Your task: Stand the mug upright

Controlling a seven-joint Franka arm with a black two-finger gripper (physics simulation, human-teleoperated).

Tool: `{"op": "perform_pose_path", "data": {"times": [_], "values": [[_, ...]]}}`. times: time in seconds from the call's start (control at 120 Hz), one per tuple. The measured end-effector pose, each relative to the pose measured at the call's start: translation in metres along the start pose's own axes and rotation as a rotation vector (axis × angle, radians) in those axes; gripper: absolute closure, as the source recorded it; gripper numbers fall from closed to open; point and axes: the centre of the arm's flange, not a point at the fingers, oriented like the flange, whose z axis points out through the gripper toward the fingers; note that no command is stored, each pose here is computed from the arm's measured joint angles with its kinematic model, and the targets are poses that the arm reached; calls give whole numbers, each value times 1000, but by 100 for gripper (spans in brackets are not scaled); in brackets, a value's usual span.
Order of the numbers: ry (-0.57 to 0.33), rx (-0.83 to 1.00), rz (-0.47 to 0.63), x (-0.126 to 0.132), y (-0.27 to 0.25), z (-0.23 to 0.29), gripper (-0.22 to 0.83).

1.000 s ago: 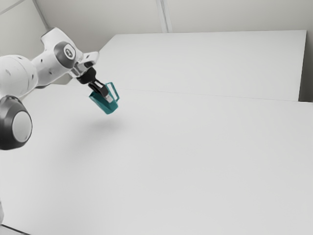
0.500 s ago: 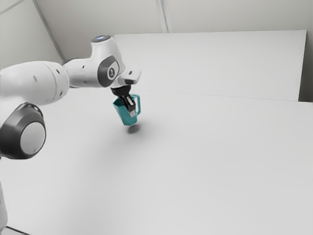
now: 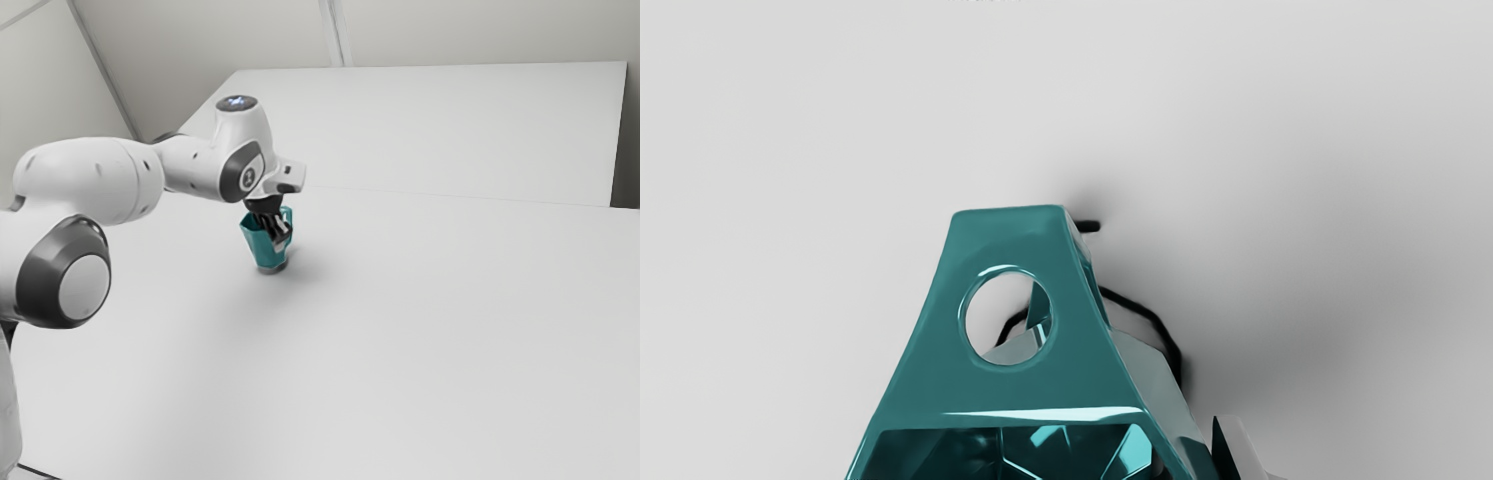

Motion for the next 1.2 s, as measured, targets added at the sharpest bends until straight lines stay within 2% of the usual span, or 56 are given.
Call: {"op": "perform_pose_path", "data": {"times": [0.167, 0.375, 0.467, 0.567, 0.725, 0.867, 0.992, 1.2], "values": [[0, 1, -34, 2, 2, 7, 77], [7, -2, -58, 2, 1, 4, 33], [12, 1, -63, 2, 1, 0, 22], [32, 8, -66, 3, 0, -14, 14], [98, 21, -83, -5, -6, -68, 6], [168, 29, -120, -33, -21, -151, 3], [166, 37, -148, -58, -35, -202, 2], [134, 36, -198, -84, -54, -276, 1]]}}
